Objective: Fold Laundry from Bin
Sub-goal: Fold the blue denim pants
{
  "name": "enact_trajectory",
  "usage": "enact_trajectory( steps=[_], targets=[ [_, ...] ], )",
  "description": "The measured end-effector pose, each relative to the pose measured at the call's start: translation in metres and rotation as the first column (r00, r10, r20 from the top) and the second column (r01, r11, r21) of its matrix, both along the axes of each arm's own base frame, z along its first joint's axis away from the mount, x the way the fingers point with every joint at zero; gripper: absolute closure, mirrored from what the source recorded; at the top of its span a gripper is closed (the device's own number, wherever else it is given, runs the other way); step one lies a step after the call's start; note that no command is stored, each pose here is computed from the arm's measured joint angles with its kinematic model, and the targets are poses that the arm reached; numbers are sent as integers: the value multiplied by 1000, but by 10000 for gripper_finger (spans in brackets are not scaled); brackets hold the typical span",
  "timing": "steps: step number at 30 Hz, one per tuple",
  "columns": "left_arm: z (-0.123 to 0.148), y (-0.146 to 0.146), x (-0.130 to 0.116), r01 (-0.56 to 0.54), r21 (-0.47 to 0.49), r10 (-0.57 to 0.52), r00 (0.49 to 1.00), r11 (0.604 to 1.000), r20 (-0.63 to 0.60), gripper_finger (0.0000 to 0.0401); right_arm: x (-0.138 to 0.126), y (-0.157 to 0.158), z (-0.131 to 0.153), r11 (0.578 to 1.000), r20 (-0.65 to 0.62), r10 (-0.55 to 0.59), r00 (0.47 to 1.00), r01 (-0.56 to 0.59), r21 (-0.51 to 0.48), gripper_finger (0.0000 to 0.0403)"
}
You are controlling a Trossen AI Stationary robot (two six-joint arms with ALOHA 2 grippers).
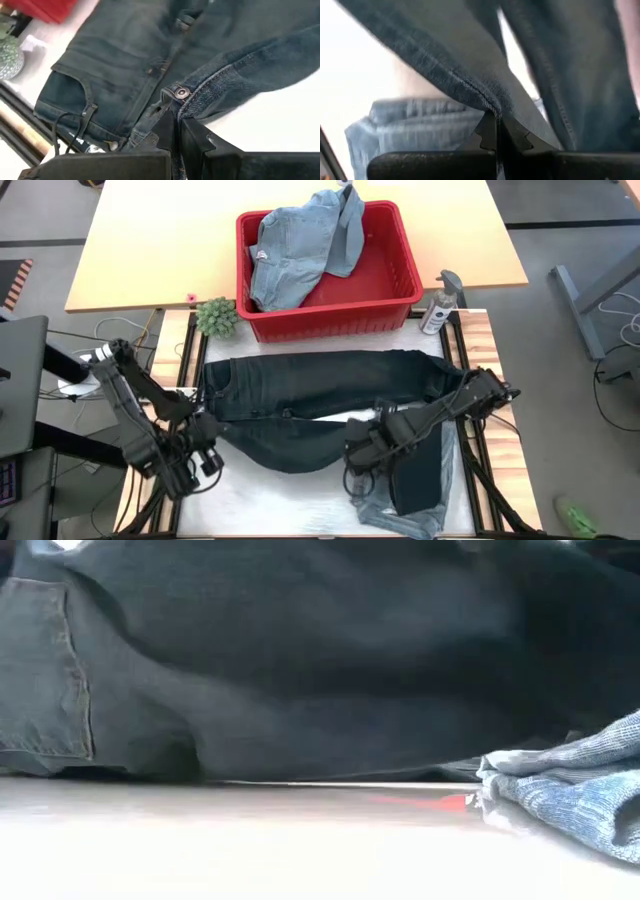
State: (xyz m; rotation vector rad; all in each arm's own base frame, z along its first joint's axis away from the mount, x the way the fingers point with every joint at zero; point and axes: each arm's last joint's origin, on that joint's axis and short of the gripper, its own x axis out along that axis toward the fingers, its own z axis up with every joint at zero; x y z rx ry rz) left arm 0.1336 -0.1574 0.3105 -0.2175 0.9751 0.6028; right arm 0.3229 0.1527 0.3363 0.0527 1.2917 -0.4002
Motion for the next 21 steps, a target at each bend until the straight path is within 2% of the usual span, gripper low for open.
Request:
enact_trajectory(
  steps=[4,8,21],
  targets=[
    [3,14,1,-57,-2,57,997,998,53,401,0,-21,17,998,88,-58,994,61,-30,377],
    [10,29,8,-100,36,94,987,994,130,401,-2,-46,29,990,128,-115,985,123,-64,377],
    [16,81,32,-319,52,313,944,946,102,401,14,-139,30,966,65,-236,969,242,-89,377]
  ],
)
